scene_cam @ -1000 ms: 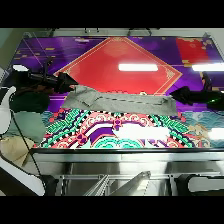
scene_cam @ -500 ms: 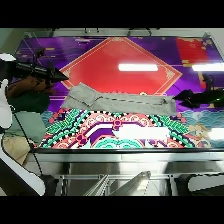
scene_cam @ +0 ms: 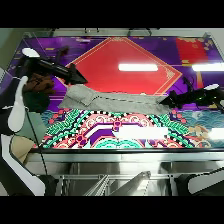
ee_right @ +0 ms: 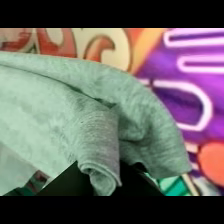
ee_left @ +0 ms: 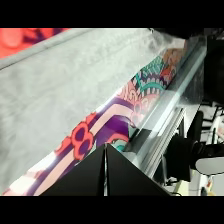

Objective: Fold the shirts.

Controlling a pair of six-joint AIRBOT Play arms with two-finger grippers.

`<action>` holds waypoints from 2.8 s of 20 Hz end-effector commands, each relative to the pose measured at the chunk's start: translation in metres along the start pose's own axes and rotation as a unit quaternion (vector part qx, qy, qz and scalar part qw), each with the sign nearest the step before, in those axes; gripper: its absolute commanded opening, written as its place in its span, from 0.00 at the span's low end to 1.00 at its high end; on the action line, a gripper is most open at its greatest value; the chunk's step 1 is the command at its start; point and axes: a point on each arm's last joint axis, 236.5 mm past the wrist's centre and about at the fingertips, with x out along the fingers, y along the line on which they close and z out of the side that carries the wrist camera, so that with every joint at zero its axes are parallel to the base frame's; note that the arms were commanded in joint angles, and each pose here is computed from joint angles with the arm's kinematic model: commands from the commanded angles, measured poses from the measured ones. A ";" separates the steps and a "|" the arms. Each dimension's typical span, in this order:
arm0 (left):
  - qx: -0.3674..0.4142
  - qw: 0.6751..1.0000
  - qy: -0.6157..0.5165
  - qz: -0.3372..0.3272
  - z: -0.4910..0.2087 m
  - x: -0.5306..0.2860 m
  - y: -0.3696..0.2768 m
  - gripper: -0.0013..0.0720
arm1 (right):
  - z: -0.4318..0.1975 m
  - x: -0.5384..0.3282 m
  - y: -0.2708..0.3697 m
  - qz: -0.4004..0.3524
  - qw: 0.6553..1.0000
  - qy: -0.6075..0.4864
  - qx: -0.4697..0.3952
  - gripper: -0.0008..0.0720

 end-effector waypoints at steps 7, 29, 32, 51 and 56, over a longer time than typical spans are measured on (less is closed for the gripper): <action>0.035 0.986 -0.040 0.161 -0.007 0.202 0.005 0.01 | -0.014 -0.093 0.169 0.164 0.977 0.000 -0.135 0.03; 0.061 0.960 -0.248 0.112 -0.029 -0.207 -0.068 0.04 | -0.113 0.313 0.392 0.178 0.943 -0.017 -0.280 0.49; 0.039 0.960 -0.266 0.070 -0.032 -0.211 -0.057 0.04 | -0.105 0.289 0.386 0.190 0.950 0.028 -0.247 0.04; 0.019 0.973 -0.228 0.025 -0.067 -0.180 -0.042 0.04 | -0.049 0.161 0.153 -0.113 0.977 0.135 -0.118 0.96; 0.019 0.974 -0.224 0.024 -0.068 -0.179 -0.042 0.04 | -0.059 0.195 0.188 0.027 0.982 0.151 -0.109 0.96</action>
